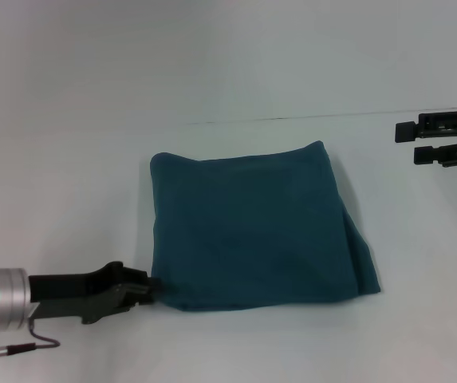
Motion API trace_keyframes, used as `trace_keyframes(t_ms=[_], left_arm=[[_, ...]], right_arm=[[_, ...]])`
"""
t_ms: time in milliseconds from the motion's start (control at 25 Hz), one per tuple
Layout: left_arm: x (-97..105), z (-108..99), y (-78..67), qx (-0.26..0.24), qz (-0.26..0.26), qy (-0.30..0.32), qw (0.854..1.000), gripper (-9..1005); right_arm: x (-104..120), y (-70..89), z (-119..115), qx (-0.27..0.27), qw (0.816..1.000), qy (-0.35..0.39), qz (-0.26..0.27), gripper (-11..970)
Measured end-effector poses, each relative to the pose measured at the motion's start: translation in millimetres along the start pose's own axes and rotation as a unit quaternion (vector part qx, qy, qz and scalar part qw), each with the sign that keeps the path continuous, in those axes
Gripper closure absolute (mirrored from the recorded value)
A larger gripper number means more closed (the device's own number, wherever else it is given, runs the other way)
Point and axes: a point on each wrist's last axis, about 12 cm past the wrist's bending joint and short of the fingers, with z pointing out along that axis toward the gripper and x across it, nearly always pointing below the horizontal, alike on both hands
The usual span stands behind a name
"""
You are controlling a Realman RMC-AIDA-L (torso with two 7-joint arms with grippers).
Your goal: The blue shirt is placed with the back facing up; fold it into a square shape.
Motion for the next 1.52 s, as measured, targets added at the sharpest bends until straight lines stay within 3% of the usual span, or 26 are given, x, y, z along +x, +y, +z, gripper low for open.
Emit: trace_keyframes(t_ms=[160, 400, 520, 600, 720, 1000, 1320, 1520], left_arm=[[2.7, -10.1, 5.9, -0.019, 0.006, 0.010, 1.000, 913], [0.7, -41.0, 7.8, 0.006, 0.020, -0.010, 1.000, 690], [3.3, -53.0, -2.6, 0.043, 0.102, -0.004, 0.994, 565], [6.4, -58.0, -10.8, 0.069, 0.174, 0.009, 0.982, 482], [7.3, -62.6, -19.0, 0.086, 0.234, 0.021, 0.968, 243], [-2.1, -69.0, -28.7, 0.086, 0.300, 0.034, 0.949, 186], [1.4, -62.2, -31.0, 0.095, 0.374, 0.043, 0.921, 196], [6.3, -53.9, -31.6, 0.097, 0.389, 0.061, 0.914, 195]], right_arm=[[-0.2, -0.1, -0.1, 0.001, 1.000, 0.000, 0.000, 103], [-1.3, 1.3, 0.7, 0.004, 1.000, 0.006, -0.008, 102], [0.3, 1.6, 3.2, 0.009, 0.999, 0.021, -0.045, 102], [2.5, 2.4, 5.8, 0.012, 0.996, 0.038, -0.083, 102], [9.7, 6.8, 11.1, 0.002, 0.985, 0.077, -0.157, 103], [37.1, 19.2, 35.0, -0.044, 0.944, 0.146, -0.294, 103], [62.0, 30.1, 67.1, -0.069, 0.915, 0.207, -0.340, 102], [72.5, 34.1, 81.8, -0.086, 0.907, 0.222, -0.349, 102]])
